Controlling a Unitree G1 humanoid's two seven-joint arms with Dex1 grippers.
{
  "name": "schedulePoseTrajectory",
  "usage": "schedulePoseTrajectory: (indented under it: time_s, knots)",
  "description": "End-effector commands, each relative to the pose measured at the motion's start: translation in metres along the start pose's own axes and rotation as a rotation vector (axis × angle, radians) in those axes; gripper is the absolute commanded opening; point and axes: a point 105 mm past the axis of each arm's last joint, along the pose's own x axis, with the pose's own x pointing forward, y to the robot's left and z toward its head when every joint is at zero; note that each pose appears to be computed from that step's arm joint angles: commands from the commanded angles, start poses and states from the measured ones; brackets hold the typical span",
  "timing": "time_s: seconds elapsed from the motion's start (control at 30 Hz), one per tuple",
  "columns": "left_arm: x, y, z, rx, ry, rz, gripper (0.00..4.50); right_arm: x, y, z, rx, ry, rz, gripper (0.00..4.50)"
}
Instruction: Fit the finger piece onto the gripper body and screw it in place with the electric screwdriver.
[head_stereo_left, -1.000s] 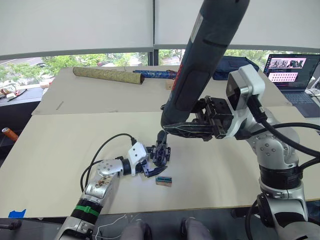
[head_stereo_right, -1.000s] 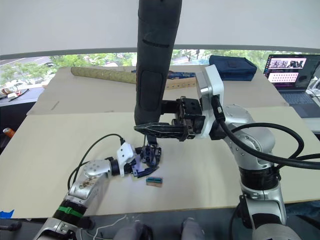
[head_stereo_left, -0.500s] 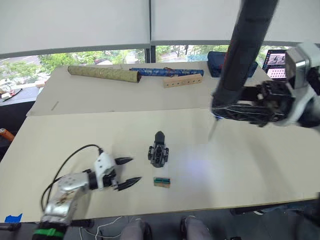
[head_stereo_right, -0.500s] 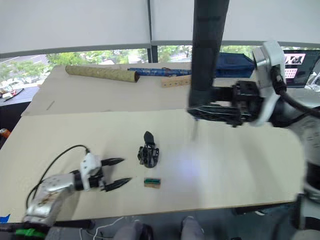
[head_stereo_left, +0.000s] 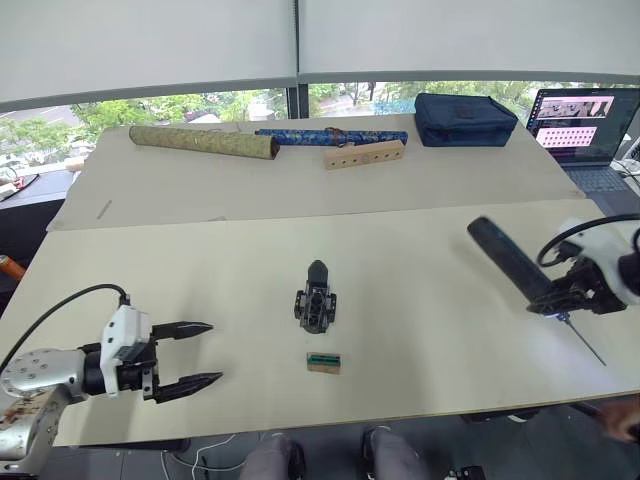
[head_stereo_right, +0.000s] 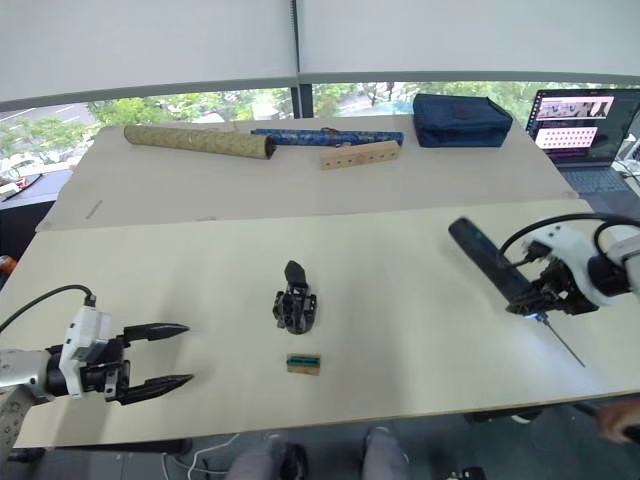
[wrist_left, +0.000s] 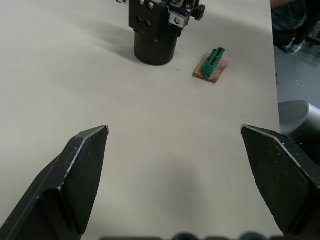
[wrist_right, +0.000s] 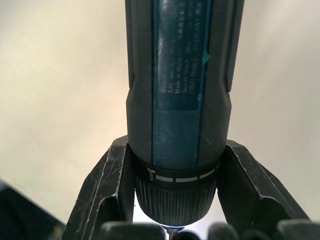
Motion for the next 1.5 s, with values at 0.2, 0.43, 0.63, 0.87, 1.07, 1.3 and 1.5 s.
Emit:
schedulePoseTrajectory:
  time_s: [0.2, 0.43, 0.63, 0.87, 1.07, 1.3, 1.5]
  knots:
    - [-0.010, 0.000, 0.013, 0.012, -0.007, 0.023, 4.48, 0.004, -0.023, 0.009, -0.011, -0.025, -0.058, 1.90]
    - [-0.011, -0.001, 0.014, 0.024, -0.011, 0.052, 4.48, 0.020, -0.022, 0.000, 0.025, 0.001, -0.003, 1.90]
    - [-0.014, 0.002, 0.017, 0.021, -0.006, 0.073, 4.50, 0.022, -0.025, 0.005, 0.052, -0.041, -0.001, 2.40]
    - [-0.027, 0.016, 0.013, 0.015, 0.030, 0.202, 4.50, -0.007, -0.032, 0.015, 0.015, -0.147, -0.026, 4.46]
    - [-0.044, 0.030, 0.007, 0.085, 0.080, 0.347, 4.50, -0.059, -0.021, 0.048, -0.324, -0.381, -0.038, 4.46]
    - [-0.068, 0.030, -0.015, 0.107, 0.174, 0.423, 4.50, -0.072, 0.045, 0.085, -0.754, -0.769, 0.120, 4.46]
    - [-0.078, 0.019, -0.034, 0.148, 0.227, 0.477, 4.50, -0.034, 0.118, 0.085, -0.902, -0.942, 0.247, 4.46]
